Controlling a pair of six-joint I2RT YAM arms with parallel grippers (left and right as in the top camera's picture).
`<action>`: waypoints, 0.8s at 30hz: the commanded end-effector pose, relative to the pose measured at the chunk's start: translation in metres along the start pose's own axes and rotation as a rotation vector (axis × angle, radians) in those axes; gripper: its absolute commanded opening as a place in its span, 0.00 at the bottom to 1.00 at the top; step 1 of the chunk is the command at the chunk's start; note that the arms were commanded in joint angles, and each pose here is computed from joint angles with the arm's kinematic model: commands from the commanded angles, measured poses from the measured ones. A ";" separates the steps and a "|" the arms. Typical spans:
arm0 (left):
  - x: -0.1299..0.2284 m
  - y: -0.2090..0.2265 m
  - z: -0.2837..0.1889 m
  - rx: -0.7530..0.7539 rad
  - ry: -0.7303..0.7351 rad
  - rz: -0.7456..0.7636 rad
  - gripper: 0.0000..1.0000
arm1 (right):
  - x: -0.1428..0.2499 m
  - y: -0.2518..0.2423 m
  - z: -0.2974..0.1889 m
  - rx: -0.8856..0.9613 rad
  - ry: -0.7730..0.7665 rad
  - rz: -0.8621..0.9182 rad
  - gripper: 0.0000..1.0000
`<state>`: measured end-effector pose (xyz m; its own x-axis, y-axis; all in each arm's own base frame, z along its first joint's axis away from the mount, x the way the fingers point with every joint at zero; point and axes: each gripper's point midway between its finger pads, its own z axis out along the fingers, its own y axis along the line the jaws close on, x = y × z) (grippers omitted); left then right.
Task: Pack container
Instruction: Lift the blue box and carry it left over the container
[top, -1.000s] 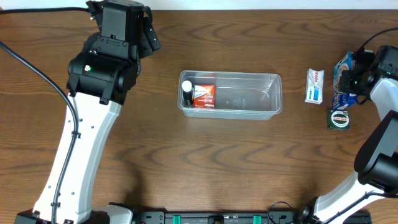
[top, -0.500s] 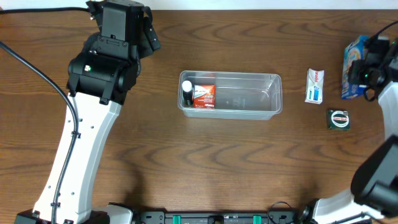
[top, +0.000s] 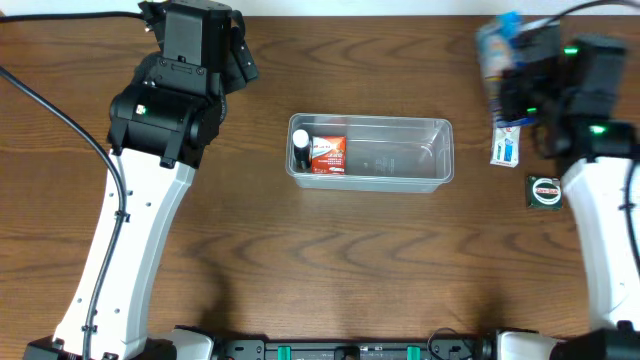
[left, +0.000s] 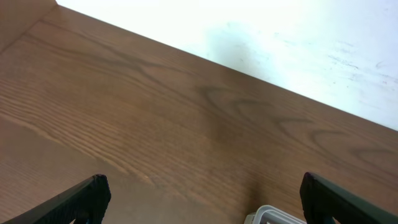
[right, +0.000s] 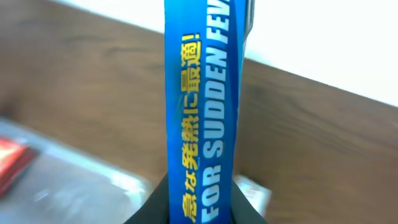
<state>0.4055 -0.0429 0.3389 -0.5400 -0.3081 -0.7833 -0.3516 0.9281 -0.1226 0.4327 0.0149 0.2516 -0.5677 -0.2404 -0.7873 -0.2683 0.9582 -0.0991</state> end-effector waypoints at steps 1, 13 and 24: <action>-0.005 0.004 -0.002 -0.013 -0.016 0.007 0.98 | -0.010 0.056 -0.006 -0.113 -0.011 -0.190 0.20; -0.005 0.004 -0.002 -0.013 -0.016 0.007 0.98 | 0.013 0.138 -0.008 -0.301 0.040 -0.587 0.06; -0.005 0.004 -0.002 -0.013 -0.016 0.007 0.98 | 0.041 0.161 0.023 -0.453 0.084 -0.717 0.09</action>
<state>0.4055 -0.0429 0.3389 -0.5400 -0.3081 -0.7833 -0.3516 0.9281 -0.1226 0.3871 0.1435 0.1972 -0.3059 -0.7548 -0.5802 -0.7907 0.5409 -0.2868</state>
